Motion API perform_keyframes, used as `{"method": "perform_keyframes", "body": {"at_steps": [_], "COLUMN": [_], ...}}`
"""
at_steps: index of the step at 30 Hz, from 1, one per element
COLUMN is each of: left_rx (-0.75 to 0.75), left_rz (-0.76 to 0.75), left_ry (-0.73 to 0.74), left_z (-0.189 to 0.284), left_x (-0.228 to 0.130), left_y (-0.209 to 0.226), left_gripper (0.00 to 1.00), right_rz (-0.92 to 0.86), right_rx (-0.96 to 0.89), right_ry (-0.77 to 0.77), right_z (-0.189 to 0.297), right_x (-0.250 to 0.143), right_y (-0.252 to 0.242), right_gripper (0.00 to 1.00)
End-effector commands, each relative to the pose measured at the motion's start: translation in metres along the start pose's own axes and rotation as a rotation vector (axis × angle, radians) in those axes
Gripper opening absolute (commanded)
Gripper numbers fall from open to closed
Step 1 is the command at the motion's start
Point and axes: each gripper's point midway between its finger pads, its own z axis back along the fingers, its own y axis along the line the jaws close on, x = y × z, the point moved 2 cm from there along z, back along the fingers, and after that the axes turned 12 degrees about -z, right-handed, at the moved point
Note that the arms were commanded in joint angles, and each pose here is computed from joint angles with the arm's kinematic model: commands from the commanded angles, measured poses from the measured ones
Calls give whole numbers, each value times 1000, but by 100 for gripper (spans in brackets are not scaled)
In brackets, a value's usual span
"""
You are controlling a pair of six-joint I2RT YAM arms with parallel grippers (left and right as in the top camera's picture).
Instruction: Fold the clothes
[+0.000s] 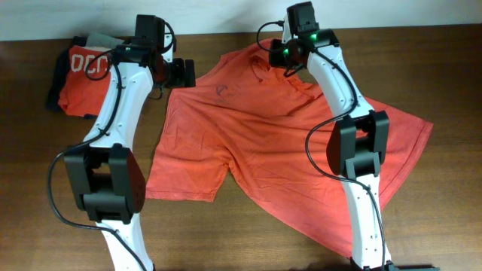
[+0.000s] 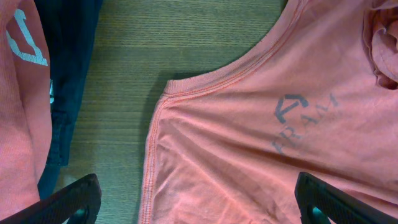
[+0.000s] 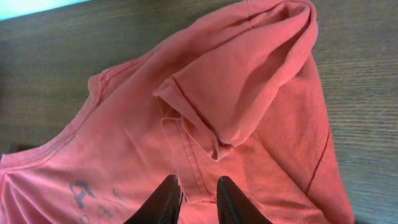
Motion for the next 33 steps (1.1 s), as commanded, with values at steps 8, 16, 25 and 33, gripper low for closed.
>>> {"method": "perform_keyframes", "body": {"at_steps": [8, 16, 25, 33], "left_rx": [-6, -7, -6, -6], "left_rz": [5, 5, 5, 5], "left_ry": [-19, -19, -19, -19], "left_z": [7, 7, 7, 7], "left_x": [4, 4, 4, 4], "left_y": [1, 1, 1, 1], "left_gripper": [99, 99, 99, 99], "right_rz": [-196, -273, -369, -387], "right_rx": [-103, -64, -60, -65], "right_ry": [-23, -74, -77, -62], "right_z": [-34, -43, -48, -59], "right_x": [-16, -9, -11, -21], "right_y": [-24, -22, -23, -19], "right_gripper": [25, 29, 30, 38]}}
